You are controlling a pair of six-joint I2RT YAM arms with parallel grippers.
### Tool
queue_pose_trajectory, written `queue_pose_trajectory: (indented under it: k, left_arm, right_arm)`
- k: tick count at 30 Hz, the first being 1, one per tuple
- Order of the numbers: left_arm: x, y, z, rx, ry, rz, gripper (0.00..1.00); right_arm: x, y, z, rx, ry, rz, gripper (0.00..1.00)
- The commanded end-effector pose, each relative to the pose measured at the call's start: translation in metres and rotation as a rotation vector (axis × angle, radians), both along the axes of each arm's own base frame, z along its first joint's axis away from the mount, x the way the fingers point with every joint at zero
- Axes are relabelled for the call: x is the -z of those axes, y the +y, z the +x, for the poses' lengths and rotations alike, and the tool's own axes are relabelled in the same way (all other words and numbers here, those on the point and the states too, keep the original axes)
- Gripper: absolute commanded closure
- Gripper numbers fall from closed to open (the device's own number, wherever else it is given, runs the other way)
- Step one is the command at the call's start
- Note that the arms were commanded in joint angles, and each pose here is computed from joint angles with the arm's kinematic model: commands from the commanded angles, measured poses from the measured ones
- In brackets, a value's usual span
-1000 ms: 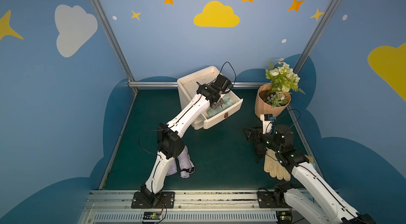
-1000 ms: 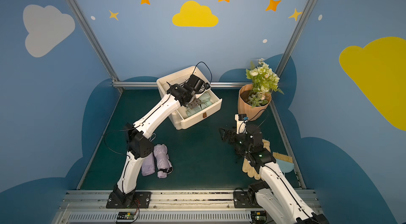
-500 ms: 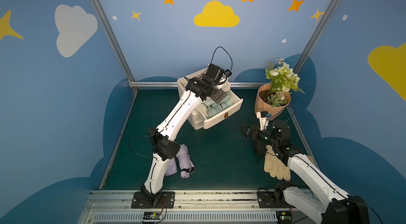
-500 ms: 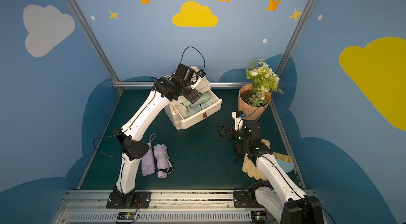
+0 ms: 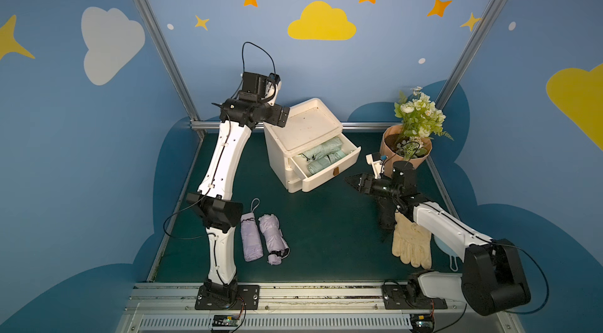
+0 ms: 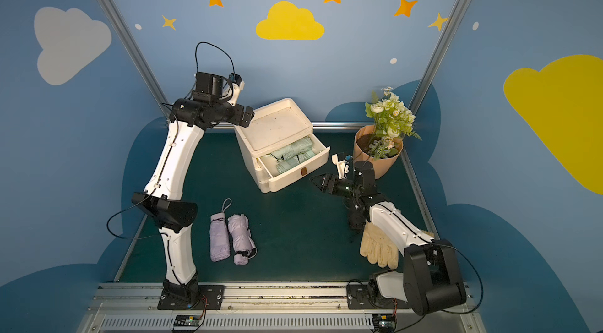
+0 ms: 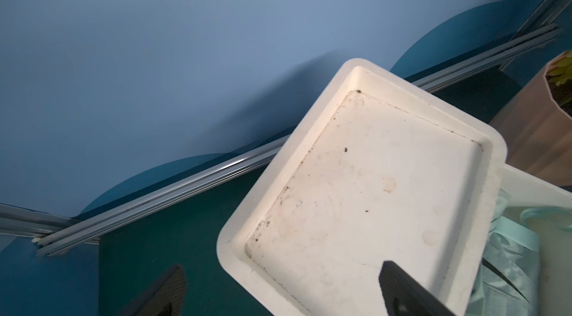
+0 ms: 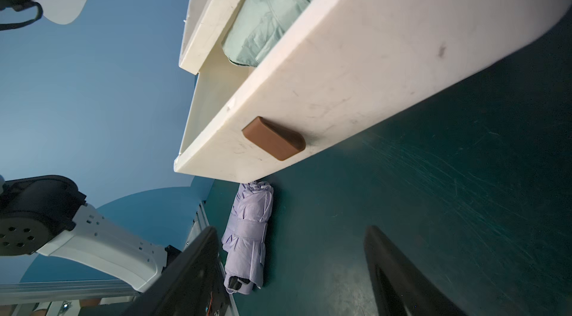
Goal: Place the umbrella in the drawer by color
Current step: Close the drawer in the storage box.
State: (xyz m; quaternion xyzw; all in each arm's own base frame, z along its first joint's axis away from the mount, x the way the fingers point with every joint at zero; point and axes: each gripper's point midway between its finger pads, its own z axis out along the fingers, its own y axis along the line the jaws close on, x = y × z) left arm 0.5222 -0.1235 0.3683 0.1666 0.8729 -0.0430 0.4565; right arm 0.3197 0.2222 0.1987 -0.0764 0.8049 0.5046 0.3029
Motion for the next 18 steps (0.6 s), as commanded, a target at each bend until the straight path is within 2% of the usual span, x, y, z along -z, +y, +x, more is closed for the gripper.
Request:
queue_pose_trajectory:
  k: [1,8,12,18]
  left_arm:
    - [-0.001,0.002,0.017,0.061,-0.025,-0.091,0.0]
    - [0.014,0.023,0.054,0.133,-0.022,-0.263,0.0]
    - [0.024,0.017,0.065,0.22,0.007,-0.412,0.01]
    - [0.05,-0.001,0.066,0.308,0.084,-0.495,0.08]
  right_arm:
    - [-0.016,0.007,0.005,-0.024,-0.047,0.045,0.24]
    - [-0.012,0.014,0.013,-0.04,-0.025,0.049,0.27]
    - [-0.014,0.018,0.017,-0.049,-0.022,0.053,0.27]
    - [-0.008,0.021,0.028,-0.033,-0.005,0.048,0.29]
